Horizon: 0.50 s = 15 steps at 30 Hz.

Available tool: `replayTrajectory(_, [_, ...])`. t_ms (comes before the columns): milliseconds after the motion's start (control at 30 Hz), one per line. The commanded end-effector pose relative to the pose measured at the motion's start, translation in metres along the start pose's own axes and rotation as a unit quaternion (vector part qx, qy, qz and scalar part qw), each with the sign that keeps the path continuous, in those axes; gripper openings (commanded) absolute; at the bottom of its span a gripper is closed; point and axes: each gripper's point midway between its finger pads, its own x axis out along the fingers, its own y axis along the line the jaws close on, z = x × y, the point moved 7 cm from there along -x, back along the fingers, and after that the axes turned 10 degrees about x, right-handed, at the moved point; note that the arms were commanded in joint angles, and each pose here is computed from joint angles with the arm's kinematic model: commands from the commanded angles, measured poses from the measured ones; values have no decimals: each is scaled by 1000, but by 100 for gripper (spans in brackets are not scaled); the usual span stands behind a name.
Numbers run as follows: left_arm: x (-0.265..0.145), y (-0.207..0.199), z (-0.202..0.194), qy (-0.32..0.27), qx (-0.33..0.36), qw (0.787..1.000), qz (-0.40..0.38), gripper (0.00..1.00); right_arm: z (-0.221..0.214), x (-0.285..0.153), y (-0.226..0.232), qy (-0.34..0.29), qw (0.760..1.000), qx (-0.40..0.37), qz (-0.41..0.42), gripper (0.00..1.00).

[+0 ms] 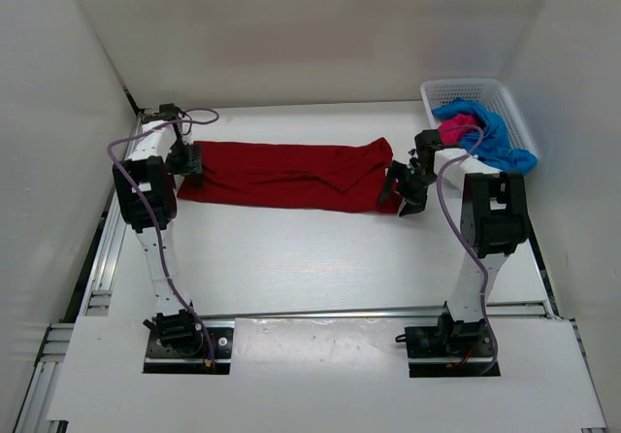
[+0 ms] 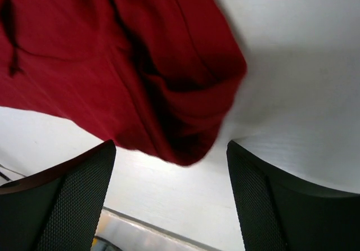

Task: Fold and stack the t-shirts
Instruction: Fold the other side of the tshirt into a rectangle

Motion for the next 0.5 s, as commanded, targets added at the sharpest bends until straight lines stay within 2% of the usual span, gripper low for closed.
replayTrajectory(0, [8,-11,-1,7,7,1000,-28,67,14,14,8,-8,1000,5,18,75])
replayTrajectory(33, [13,-12,-5,16,7,999,-30,57,14,14,10,-7,1000,4,27,75])
replayTrajectory(67, [15,-11,-10,28,8,999,-25,30,13,17,9,-1,1000,12,28,54])
replayTrajectory(100, [16,-11,-18,40,9,999,-18,19,11,20,7,2,999,19,26,33])
replayTrajectory(133, [16,-10,-22,46,10,999,-14,10,10,22,6,2,999,23,27,25])
replayTrajectory(233, [10,-6,-36,56,6,998,-3,10,6,19,-5,1,999,35,17,0])
replayTrajectory(333, [-3,8,-49,60,-3,998,29,10,-2,9,-16,-6,999,45,18,0])
replayTrajectory(467, [-20,20,-75,83,-9,995,61,10,-35,-7,-32,2,999,43,17,0])
